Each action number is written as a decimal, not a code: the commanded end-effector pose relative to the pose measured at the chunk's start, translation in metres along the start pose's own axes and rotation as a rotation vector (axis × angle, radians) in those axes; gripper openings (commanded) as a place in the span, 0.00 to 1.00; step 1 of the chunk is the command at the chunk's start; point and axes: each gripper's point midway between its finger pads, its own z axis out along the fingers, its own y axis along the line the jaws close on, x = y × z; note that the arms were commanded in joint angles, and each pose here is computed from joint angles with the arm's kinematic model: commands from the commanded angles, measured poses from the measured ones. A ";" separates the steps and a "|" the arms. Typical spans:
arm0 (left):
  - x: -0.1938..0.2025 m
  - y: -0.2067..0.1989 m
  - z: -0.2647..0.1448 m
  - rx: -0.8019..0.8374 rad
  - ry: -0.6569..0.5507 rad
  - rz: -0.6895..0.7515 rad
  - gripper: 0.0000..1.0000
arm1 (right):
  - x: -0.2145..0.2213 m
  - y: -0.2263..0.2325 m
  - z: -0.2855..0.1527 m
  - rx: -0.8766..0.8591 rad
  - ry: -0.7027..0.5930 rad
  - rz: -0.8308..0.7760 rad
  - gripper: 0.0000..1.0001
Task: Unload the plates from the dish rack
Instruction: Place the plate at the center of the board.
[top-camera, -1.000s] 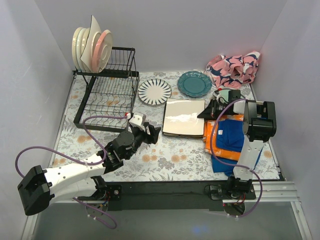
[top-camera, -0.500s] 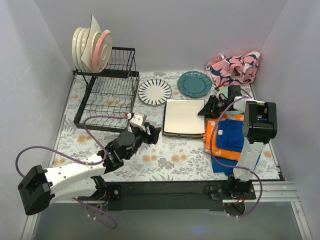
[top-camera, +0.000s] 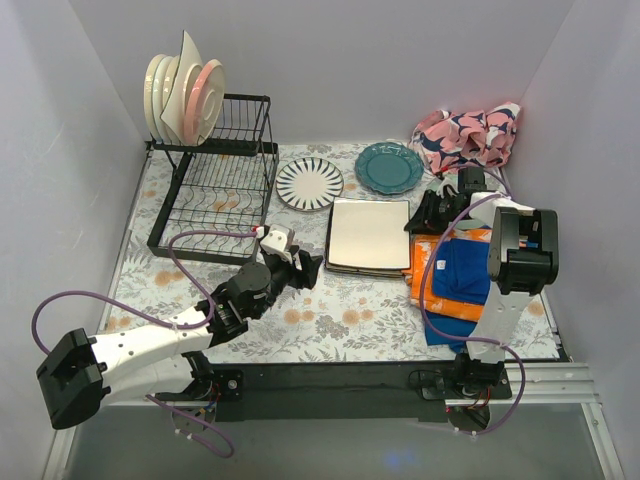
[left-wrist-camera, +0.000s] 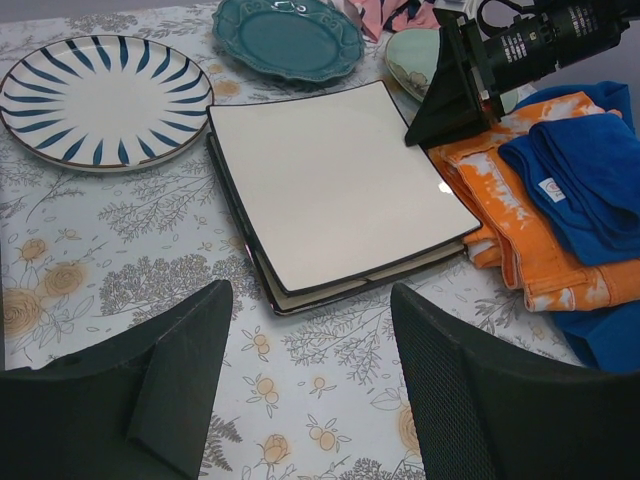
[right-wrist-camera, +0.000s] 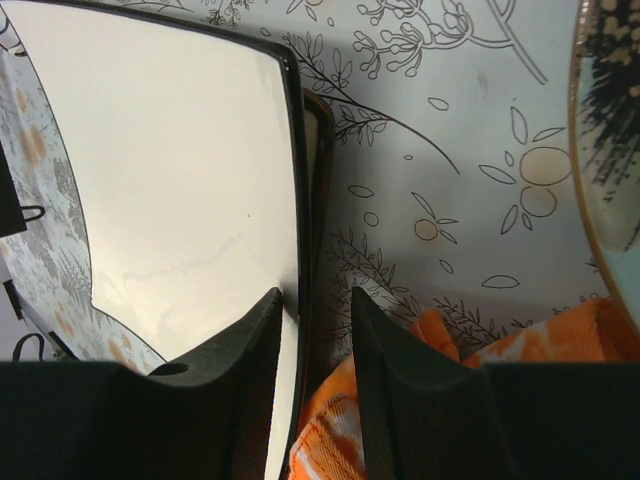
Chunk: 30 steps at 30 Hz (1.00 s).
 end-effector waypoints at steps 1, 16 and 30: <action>-0.008 -0.003 0.001 0.006 -0.018 0.003 0.63 | 0.006 -0.010 0.006 0.063 0.022 -0.046 0.38; -0.009 -0.002 0.000 0.003 -0.023 0.000 0.63 | 0.039 -0.007 0.028 0.073 0.118 -0.056 0.37; -0.010 -0.002 -0.001 0.000 -0.025 -0.005 0.63 | 0.074 0.008 0.037 0.111 0.147 -0.035 0.35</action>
